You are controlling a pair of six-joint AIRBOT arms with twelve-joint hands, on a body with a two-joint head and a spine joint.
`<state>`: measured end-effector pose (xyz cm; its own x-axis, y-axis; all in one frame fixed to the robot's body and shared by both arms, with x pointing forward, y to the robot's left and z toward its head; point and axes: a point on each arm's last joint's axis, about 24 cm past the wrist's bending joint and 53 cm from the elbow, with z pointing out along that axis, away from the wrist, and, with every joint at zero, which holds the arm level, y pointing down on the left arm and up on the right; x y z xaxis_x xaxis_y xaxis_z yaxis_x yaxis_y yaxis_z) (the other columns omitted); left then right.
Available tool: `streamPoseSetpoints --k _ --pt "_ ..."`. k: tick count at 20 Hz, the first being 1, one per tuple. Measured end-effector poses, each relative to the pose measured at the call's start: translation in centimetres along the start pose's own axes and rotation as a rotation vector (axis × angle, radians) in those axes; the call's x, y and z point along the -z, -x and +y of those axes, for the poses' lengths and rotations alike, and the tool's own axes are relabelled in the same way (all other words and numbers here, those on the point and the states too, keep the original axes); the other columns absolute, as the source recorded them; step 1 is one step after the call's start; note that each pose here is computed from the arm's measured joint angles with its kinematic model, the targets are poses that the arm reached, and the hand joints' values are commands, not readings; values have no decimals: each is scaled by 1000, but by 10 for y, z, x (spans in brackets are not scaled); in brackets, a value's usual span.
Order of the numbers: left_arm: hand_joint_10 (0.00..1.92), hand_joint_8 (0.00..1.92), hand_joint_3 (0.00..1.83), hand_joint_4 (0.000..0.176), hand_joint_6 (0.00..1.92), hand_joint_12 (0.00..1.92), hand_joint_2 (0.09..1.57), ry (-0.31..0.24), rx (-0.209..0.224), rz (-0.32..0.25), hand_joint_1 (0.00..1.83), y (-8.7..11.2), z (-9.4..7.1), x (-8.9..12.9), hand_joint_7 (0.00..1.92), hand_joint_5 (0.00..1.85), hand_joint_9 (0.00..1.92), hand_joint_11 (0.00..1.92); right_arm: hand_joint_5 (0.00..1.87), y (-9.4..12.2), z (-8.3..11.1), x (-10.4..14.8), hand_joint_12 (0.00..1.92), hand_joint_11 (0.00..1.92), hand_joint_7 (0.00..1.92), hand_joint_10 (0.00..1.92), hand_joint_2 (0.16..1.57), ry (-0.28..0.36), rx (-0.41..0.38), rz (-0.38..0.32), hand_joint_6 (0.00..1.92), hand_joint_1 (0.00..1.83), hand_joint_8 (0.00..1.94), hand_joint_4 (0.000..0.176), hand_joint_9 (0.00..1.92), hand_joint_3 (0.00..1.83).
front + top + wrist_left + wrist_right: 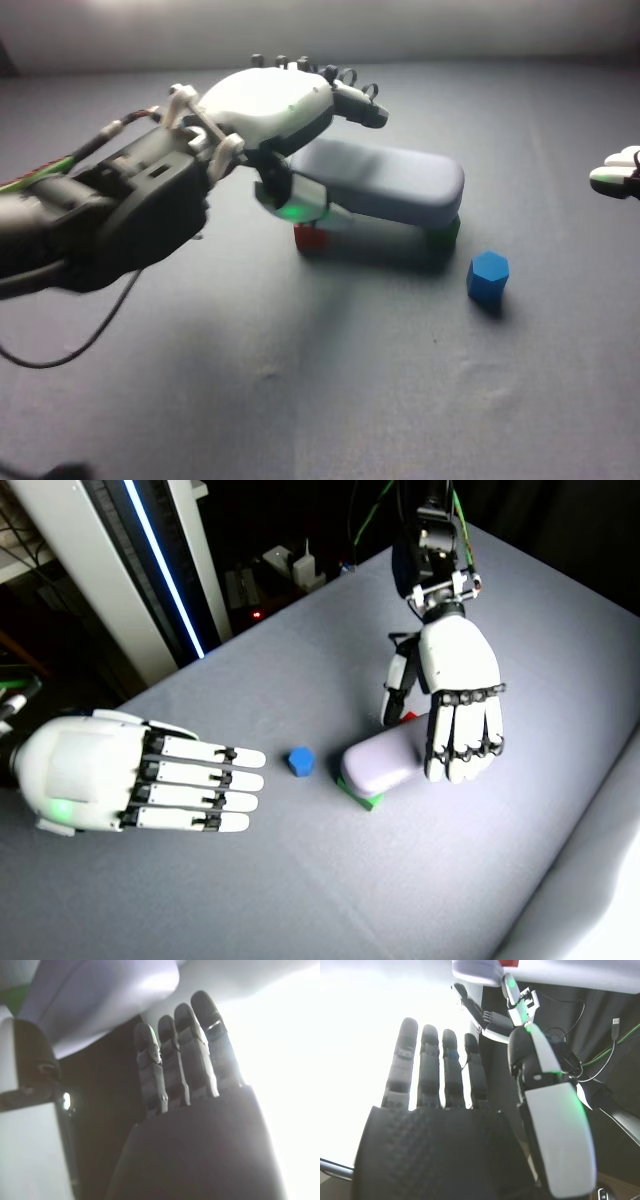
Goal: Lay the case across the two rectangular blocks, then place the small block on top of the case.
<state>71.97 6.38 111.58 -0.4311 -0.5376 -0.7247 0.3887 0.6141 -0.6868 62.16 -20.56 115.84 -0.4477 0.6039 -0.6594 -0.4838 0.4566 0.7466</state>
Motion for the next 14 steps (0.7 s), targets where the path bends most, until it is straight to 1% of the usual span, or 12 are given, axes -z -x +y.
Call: streamPoseSetpoints --k 1,2,3,4,5,6,7,9,11,12,13,14 --pt "6 3 8 1 4 1123 966 -32 20 -32 944 10 -5 16 364 381 352 5 281 0 2 -1 589 1 237 1 1324 7 0 -1 1 760 1 0 195 0" --pt "10 4 6 25 5 943 977 -61 31 -60 915 19 -10 27 341 349 299 0 297 0 3 -2 637 0 255 4 1318 10 -1 -2 3 780 4 0 211 0" --pt "6 4 0 47 3 831 965 -88 37 -91 888 28 -15 37 313 343 263 0 285 0 3 -2 596 0 237 2 1329 10 -1 -2 1 725 1 0 194 2" --pt "11 8 0 8 6 804 963 -117 48 -127 912 39 -20 50 321 353 272 0 277 -1 4 -3 583 0 228 0 1335 14 3 2 0 666 0 0 183 4" --pt "15 5 2 0 2 886 974 -145 39 -150 909 47 -25 64 322 348 296 0 279 0 5 -5 566 0 229 0 1324 20 5 3 1 654 1 0 180 0" --pt "19 6 1 0 1 928 976 -174 46 -179 939 55 -30 76 337 346 323 0 272 0 5 -7 595 0 220 0 1319 20 9 6 2 658 2 0 181 0" --pt "23 5 0 0 0 1024 963 -206 48 -216 963 64 -37 96 369 344 383 10 246 0 6 -11 639 0 216 2 1320 25 11 4 0 533 1 0 202 0" --pt "17 5 1 0 3 1116 965 -244 32 -252 947 73 -43 121 386 359 410 33 292 -3 7 -20 685 38 275 8 1302 38 14 21 5 536 4 0 267 0" --pt "9 0 3 0 0 1166 979 -252 28 -284 950 81 -44 143 386 344 409 26 310 -10 8 -31 685 54 280 9 1303 47 5 45 6 562 2 0 287 0" --pt "2 0 1 0 0 1112 983 -251 27 -294 989 84 -44 150 372 346 394 25 292 -14 7 -34 688 34 258 3 1310 46 7 63 1 594 0 0 276 1" --pt "7 0 3 0 2 1104 988 -248 26 -317 999 89 -42 161 369 351 407 34 295 -19 7 -41 761 50 284 4 1301 50 18 91 0 629 0 0 331 1" --pt "6 0 0 0 1 1133 986 -235 33 -341 965 92 -38 170 371 360 413 28 302 -24 6 -48 940 79 324 5 1281 49 17 110 0 713 0 0 406 0"
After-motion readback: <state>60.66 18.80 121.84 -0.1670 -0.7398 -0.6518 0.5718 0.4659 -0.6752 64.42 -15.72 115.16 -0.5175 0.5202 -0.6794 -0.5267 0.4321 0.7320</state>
